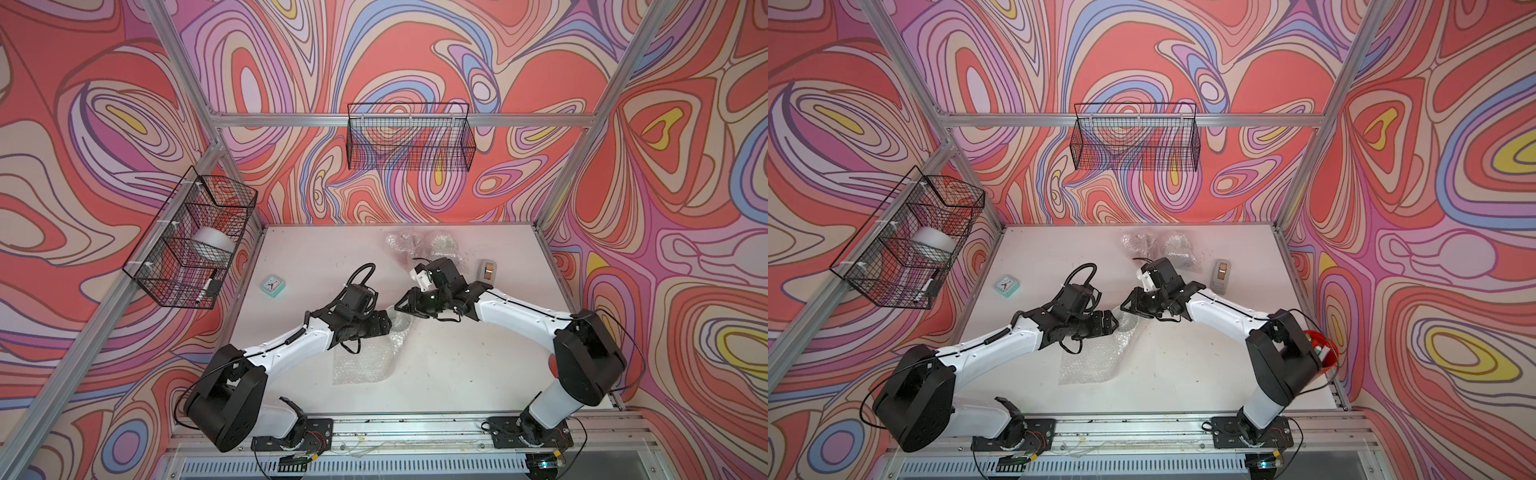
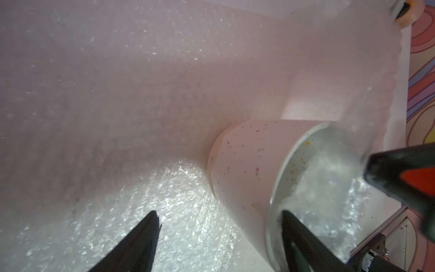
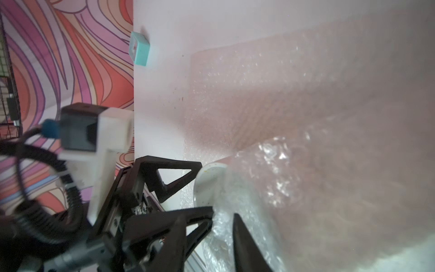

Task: Wrap mugs in bubble wrap
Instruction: Wrap the mug in bubble wrap.

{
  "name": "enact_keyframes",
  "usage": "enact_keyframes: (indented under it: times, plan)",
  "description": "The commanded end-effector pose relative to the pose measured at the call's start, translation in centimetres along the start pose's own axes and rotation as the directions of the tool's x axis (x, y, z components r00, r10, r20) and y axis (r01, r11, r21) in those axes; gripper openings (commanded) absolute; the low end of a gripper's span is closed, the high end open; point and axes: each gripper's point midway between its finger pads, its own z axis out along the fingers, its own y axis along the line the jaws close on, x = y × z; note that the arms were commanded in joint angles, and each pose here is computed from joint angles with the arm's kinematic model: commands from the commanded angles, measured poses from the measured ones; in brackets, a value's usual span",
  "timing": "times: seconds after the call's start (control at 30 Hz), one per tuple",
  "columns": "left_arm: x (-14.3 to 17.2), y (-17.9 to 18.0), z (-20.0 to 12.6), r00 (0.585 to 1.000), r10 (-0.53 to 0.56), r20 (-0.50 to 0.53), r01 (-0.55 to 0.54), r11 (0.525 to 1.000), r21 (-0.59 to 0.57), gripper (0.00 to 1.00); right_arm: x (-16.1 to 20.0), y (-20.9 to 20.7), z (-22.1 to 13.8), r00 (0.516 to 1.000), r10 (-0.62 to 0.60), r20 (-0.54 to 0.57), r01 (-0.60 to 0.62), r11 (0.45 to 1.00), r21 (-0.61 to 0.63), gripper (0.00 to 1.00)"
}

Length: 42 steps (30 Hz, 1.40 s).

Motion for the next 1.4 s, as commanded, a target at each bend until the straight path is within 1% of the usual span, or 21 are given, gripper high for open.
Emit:
enact_keyframes:
  times: [0.0,0.07,0.13,0.2,0.23,0.33,0.53,0.63,0.7,0.77,0.83,0.97,1.07,1.13,1.23,1.33,1.37]
  plan:
    - [0.1,1.2,0.2,0.999,-0.034,-0.01,0.033,0.996,-0.086,0.82,-0.9,-3.1,-2.0,0.99,-0.107,0.086,0.088,0.976,0.2,0.48]
    - [-0.1,1.2,0.4,0.999,-0.041,-0.014,0.04,0.995,-0.095,0.82,-1.5,-5.1,-3.0,0.988,-0.1,0.118,0.06,0.951,0.304,0.55]
    - [-0.2,1.3,0.6,0.998,-0.055,-0.019,0.053,0.993,-0.109,0.82,-1.8,-7.3,-3.8,0.989,-0.058,0.135,0.002,0.923,0.384,0.6]
    - [-0.3,1.3,0.8,0.998,-0.062,-0.028,0.058,0.991,-0.12,0.82,-2.1,-9.2,-4.2,0.989,0.008,0.149,-0.07,0.906,0.418,0.66]
    - [-0.3,1.5,0.9,0.997,-0.071,-0.032,0.066,0.989,-0.133,0.82,-2.2,-10.0,-4.3,0.988,0.045,0.149,-0.104,0.902,0.42,0.7]
    - [-0.2,1.8,1.2,0.995,-0.089,-0.04,0.082,0.984,-0.16,0.84,-2.3,-11.1,-3.8,0.985,0.121,0.125,-0.161,0.906,0.391,0.75]
    - [0.2,2.3,2.0,0.99,-0.118,-0.075,0.102,0.975,-0.199,0.87,-3.5,-10.8,-2.5,0.979,0.176,0.099,-0.2,0.919,0.341,0.76]
    - [0.3,2.4,2.1,0.989,-0.125,-0.081,0.106,0.972,-0.208,0.87,-3.9,-11.3,-2.3,0.969,0.227,0.095,-0.246,0.902,0.355,0.77]
    - [0.4,2.5,2.1,0.988,-0.127,-0.083,0.107,0.972,-0.21,0.87,-4.2,-11.6,-2.2,0.963,0.257,0.085,-0.27,0.89,0.367,0.8]
    - [0.4,2.5,2.1,0.989,-0.126,-0.083,0.107,0.972,-0.21,0.87,-4.4,-11.7,-2.1,0.961,0.268,0.07,-0.273,0.88,0.389,0.89]
    - [0.5,2.7,2.1,0.988,-0.13,-0.081,0.11,0.971,-0.213,0.86,-4.1,-12.4,-1.4,0.958,0.284,0.035,-0.272,0.867,0.417,0.9]
    - [0.5,2.6,2.1,0.988,-0.131,-0.082,0.111,0.971,-0.212,0.86,-4.7,-12.5,-1.0,0.958,0.282,0.052,-0.277,0.867,0.415,0.9]
    - [0.4,2.6,2.1,0.988,-0.135,-0.077,0.116,0.971,-0.21,0.86,-5.2,-12.7,-0.4,0.96,0.278,0.032,-0.265,0.864,0.428,0.9]
    - [0.5,2.6,2.2,0.987,-0.135,-0.082,0.116,0.971,-0.209,0.86,-5.6,-13.3,-0.6,0.962,0.269,0.053,-0.262,0.848,0.46,0.9]
    - [0.5,2.6,2.1,0.987,-0.135,-0.081,0.116,0.971,-0.211,0.86,-7.1,-14.3,-1.7,0.964,0.229,0.132,-0.264,0.806,0.529,0.91]
    - [0.5,2.7,2.1,0.987,-0.136,-0.081,0.116,0.97,-0.215,0.86,-8.3,-15.4,-2.6,0.958,0.219,0.187,-0.287,0.772,0.566,0.98]
    - [0.6,2.7,2.1,0.987,-0.137,-0.083,0.117,0.969,-0.216,0.86,-8.6,-15.9,-2.7,0.955,0.225,0.194,-0.296,0.764,0.573,0.98]
